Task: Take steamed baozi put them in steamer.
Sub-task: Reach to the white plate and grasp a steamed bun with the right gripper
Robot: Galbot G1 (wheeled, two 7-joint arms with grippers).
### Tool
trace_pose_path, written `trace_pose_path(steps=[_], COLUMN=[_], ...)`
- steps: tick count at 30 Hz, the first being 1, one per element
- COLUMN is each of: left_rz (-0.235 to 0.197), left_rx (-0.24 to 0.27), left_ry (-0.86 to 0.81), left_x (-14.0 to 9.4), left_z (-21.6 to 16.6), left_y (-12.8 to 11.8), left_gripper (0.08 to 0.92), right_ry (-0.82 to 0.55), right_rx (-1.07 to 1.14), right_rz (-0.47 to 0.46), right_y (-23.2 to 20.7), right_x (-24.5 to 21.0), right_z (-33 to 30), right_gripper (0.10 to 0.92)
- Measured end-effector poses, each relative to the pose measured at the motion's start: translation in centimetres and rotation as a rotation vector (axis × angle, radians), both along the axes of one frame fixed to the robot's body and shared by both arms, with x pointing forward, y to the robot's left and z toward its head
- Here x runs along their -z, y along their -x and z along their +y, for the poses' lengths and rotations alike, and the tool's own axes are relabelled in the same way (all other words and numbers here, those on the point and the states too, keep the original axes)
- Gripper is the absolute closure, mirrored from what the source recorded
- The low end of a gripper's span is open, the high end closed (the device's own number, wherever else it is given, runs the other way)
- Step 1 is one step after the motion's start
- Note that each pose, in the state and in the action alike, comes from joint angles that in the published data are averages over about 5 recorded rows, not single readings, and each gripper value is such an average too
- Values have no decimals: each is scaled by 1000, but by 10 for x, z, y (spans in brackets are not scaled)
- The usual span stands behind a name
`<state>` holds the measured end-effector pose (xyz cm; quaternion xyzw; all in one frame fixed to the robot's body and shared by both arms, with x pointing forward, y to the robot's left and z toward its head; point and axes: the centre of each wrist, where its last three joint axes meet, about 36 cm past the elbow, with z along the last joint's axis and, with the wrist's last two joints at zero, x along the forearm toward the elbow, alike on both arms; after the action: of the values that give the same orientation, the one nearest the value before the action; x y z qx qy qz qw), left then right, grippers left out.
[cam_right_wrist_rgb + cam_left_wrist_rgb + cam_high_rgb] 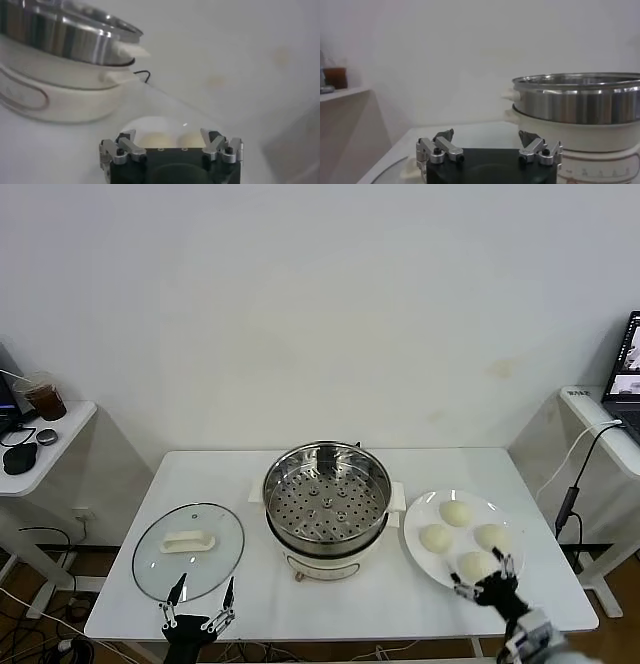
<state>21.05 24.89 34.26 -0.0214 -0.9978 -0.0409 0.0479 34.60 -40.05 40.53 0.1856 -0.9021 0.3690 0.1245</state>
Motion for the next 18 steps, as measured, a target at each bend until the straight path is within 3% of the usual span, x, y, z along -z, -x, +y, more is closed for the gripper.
trace_pose_path(steps=[7,18], left_rz=[-25,-56], left_rx=[-9,-19], left_ry=[-44,-125], left_x=[1,-3], left_z=[2,9], left_y=[1,6], left_gripper=[177,177], right_ry=[286,536], right_rx=[-160,-350], right_rz=[60,323], right_y=[-66,-184], right_x=[-35,-72], right_z=[-31,-48], right_gripper=[200,200])
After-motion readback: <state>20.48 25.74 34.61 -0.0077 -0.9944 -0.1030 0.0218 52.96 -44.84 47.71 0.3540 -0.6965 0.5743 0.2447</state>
